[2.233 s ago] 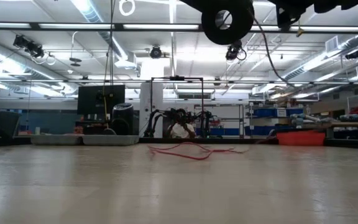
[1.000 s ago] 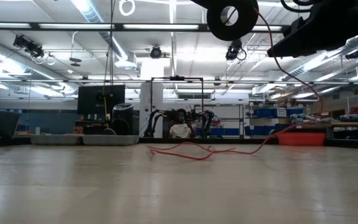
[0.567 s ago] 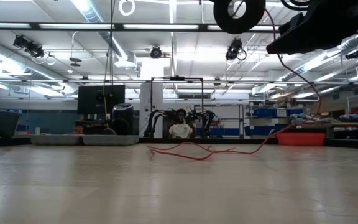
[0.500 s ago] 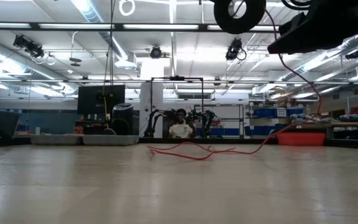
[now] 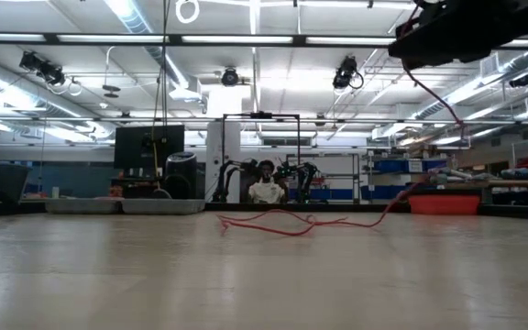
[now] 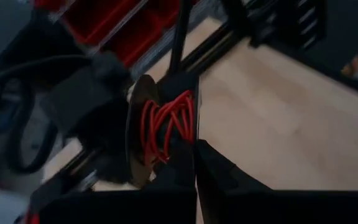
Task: Coil cords
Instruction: Coil the red wire on the black spool
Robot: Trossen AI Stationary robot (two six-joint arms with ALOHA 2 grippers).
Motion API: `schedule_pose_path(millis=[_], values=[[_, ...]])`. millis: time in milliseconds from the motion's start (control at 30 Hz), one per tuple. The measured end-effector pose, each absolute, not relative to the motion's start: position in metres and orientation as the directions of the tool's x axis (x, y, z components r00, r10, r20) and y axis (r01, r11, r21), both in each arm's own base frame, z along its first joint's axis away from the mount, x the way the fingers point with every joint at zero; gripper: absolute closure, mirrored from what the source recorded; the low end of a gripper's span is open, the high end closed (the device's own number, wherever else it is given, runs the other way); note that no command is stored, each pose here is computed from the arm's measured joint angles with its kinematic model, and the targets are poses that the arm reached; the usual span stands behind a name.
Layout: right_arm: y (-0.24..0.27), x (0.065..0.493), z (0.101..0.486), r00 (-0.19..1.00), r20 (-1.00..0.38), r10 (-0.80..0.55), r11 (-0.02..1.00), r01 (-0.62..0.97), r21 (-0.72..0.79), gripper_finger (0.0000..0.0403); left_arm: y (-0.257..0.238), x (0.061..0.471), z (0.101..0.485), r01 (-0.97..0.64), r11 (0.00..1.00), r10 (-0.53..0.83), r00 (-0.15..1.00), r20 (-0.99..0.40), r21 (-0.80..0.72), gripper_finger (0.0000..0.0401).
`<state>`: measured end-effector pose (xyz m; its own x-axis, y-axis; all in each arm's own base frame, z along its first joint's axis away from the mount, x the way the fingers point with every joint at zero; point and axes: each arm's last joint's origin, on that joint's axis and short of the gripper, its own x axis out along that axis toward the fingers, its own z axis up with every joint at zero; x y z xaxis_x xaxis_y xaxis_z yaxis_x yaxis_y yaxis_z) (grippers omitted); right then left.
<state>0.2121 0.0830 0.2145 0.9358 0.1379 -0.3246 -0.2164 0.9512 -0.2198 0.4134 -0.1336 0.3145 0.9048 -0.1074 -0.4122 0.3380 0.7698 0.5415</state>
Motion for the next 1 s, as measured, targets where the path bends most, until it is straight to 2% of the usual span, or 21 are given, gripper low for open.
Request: schedule_pose_path(millis=[233,367,500,600,1000], values=[[0.079,0.215,0.217,0.943,-0.302,0.138,0.932,-0.227,-0.284,0.0397,-0.117,0.419,0.299,0.427,0.808,-0.252,0.874,-0.416,0.407,0.0401],[0.076,0.215,0.215,0.942,-0.318,0.111,0.935,-0.207,-0.289,0.0376,-0.107,0.420,0.298,0.461,0.816,-0.302,0.854,-0.423,0.348,0.0401],[0.076,0.213,0.212,0.929,-0.355,0.103,0.950,-0.198,-0.241,0.0348,-0.106,0.421,0.299,0.500,0.803,-0.360,0.840,-0.406,0.323,0.0401],[0.077,0.212,0.209,0.911,-0.384,0.151,0.943,-0.249,-0.220,0.0335,-0.104,0.422,0.301,0.515,0.798,-0.389,0.836,-0.387,0.312,0.0401],[0.066,0.204,0.184,0.852,-0.506,0.136,0.958,-0.243,-0.152,0.0337,-0.100,0.424,0.305,0.533,0.787,-0.429,0.835,-0.344,0.310,0.0401]])
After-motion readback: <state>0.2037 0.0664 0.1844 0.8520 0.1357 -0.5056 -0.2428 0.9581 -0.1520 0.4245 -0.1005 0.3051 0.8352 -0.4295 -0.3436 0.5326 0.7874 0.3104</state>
